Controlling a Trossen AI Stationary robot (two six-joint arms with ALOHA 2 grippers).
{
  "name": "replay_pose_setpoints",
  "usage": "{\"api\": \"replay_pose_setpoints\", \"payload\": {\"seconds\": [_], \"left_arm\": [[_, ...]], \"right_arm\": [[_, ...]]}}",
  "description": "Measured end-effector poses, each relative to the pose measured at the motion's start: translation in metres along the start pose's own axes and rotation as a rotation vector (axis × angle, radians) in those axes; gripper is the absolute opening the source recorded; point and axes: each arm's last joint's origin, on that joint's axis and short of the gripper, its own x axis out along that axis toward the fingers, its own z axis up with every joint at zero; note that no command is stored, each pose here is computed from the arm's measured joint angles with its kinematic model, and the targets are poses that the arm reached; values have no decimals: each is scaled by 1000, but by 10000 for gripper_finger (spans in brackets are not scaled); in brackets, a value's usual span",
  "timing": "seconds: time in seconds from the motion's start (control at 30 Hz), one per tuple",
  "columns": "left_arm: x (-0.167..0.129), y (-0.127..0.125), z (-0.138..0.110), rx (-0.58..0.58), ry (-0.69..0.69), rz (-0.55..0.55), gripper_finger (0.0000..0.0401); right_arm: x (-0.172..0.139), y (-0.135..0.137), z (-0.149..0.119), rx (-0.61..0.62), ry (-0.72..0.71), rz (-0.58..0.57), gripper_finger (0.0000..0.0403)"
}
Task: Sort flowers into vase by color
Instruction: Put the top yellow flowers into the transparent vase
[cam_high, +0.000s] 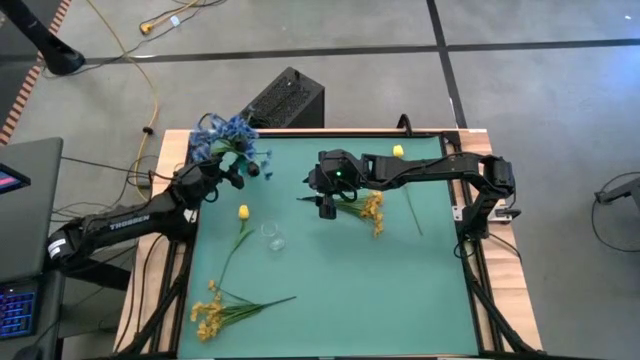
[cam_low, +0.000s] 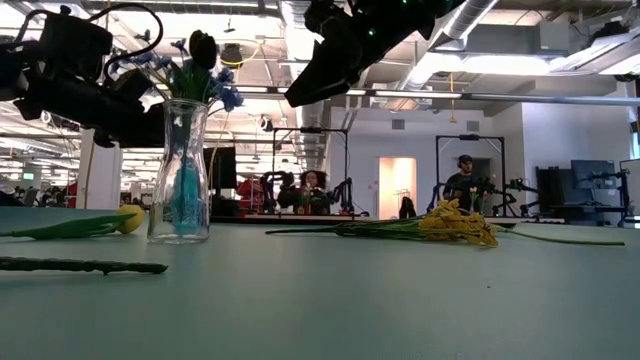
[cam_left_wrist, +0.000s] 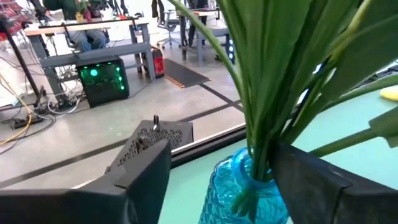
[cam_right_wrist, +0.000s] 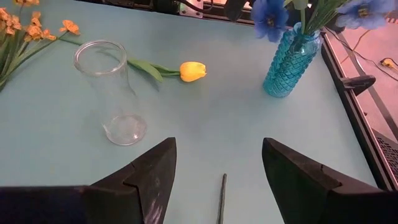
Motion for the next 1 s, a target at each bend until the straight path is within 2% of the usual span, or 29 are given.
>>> {"api": "replay_pose_setpoints", "payload": {"seconds": [0.13, 0.37, 0.83, 1.0], "left_arm": [[0, 0, 1, -6, -13, 6, 276], [0, 3, 2, -15, -15, 75, 278], [5, 11, -3, -80, 41, -21, 279], [4, 9, -4, -94, 57, -97, 279]], "right_arm": [[0, 1, 0, -1, 0, 1, 264], [0, 2, 0, -4, 0, 5, 264], [0, 2, 0, -4, 0, 5, 264], [0, 2, 0, -3, 3, 5, 264]]}}
